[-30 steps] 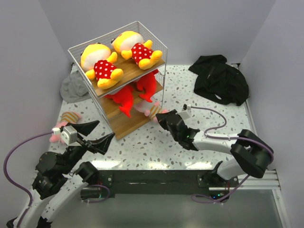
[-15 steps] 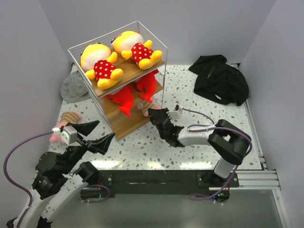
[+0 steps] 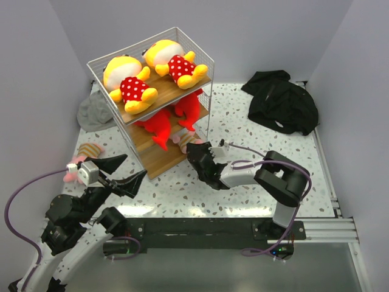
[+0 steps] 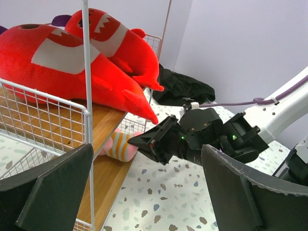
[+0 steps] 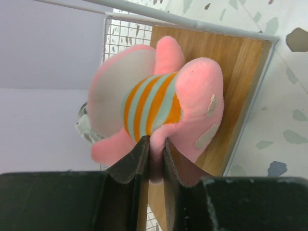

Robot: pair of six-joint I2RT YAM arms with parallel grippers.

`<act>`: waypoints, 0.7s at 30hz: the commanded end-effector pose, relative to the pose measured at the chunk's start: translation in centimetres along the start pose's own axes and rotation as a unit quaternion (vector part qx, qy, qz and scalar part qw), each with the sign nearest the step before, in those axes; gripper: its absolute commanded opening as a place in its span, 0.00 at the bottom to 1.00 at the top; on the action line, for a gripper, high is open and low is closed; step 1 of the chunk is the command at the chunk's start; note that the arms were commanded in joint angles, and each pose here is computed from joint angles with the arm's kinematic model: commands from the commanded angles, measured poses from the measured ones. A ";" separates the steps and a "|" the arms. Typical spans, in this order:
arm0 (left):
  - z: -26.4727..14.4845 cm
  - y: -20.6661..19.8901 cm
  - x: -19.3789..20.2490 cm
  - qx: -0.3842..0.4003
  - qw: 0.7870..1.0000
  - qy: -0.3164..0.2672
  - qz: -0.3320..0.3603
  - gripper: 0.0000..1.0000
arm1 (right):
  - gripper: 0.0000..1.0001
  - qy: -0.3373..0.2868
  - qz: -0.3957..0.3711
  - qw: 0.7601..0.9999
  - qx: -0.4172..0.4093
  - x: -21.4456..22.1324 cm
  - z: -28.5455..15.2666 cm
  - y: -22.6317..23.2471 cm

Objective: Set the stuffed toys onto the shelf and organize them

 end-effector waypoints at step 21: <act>-1.7 2.9 -0.7 -0.227 0.971 -0.013 -0.075 1.00 | 0.00 -0.131 0.060 0.989 -0.026 0.1 0.6 0.9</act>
Point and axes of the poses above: each gripper's point midway between its finger pads, its own z axis out along the fingers, its own y axis along the line the jaws close on, x = y × z, the point moved 10 cm from there along -z, back along the fingers, and after that the axes turned 7 degrees about z, right-handed, at the moved point
